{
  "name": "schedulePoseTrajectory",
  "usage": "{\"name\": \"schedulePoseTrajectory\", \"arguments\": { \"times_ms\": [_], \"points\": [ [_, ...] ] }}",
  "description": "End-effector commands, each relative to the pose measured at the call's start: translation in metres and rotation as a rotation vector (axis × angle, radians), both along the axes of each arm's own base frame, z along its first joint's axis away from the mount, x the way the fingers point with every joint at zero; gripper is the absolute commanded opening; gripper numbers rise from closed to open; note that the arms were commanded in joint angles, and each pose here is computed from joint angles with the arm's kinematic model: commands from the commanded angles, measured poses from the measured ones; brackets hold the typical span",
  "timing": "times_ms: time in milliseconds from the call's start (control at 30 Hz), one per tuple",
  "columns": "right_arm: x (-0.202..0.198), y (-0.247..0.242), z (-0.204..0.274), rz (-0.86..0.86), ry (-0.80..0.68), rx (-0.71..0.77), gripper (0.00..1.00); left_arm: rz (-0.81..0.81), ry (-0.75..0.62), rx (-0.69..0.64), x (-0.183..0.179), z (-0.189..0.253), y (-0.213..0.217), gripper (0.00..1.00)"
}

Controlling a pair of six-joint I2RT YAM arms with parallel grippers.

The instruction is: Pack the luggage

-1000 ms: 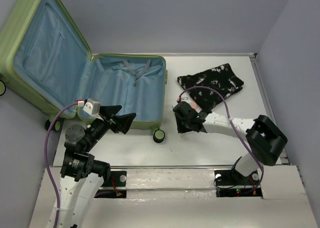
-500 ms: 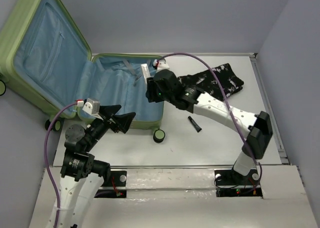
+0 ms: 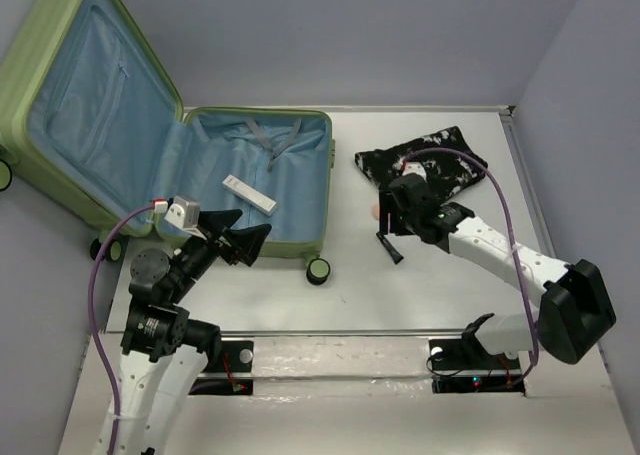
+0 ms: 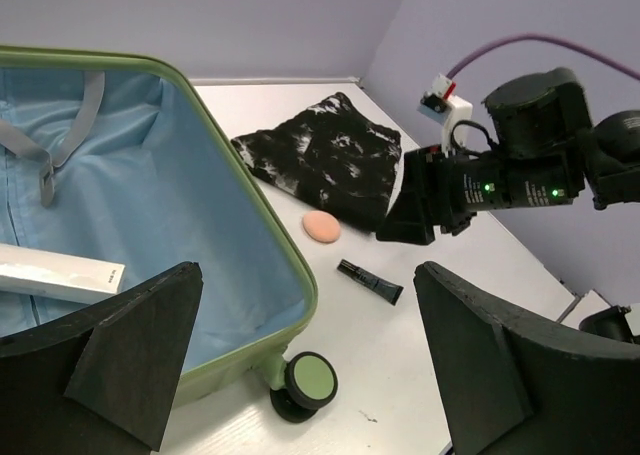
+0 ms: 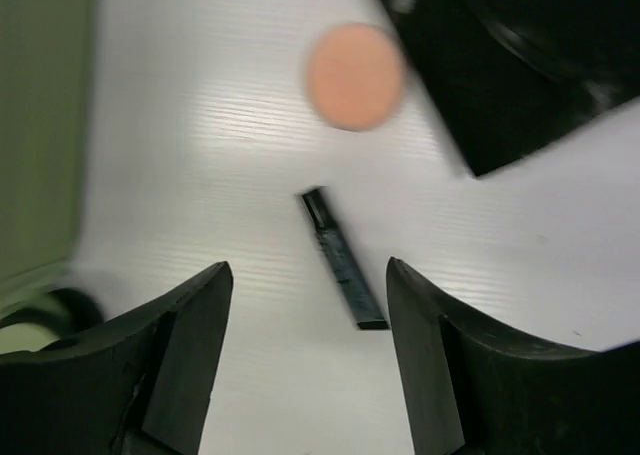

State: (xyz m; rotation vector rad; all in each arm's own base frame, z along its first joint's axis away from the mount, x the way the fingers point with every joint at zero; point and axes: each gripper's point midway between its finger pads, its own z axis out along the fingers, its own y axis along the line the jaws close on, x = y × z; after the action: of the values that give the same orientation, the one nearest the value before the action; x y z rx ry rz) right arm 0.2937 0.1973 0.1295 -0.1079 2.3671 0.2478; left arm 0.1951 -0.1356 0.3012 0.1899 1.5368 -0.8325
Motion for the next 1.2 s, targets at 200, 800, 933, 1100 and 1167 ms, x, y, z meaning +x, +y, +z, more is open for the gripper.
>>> {"name": "schedulePoseTrajectory", "arguments": {
  "times_ms": [200,800,933,1100,1167],
  "points": [
    [-0.013,-0.018,-0.093,0.065,0.271,-0.08,0.71,-0.026,-0.049,-0.008,-0.005,0.013,-0.002,0.99],
    [-0.003,0.081,0.078,0.276,-0.037,0.295,0.15,-0.043,-0.057,-0.008,-0.008,0.014,-0.004,0.99],
    [0.01,0.171,0.129,0.432,-0.09,0.428,0.4,-0.037,-0.048,-0.008,-0.006,0.013,-0.004,0.99],
    [0.048,0.16,0.124,0.321,-0.115,0.425,0.79,-0.026,-0.05,-0.007,-0.006,0.013,-0.002,0.99],
    [0.055,0.13,0.116,0.23,-0.141,0.416,0.76,-0.03,-0.055,-0.006,-0.007,0.014,-0.002,0.99]
  ]
}}
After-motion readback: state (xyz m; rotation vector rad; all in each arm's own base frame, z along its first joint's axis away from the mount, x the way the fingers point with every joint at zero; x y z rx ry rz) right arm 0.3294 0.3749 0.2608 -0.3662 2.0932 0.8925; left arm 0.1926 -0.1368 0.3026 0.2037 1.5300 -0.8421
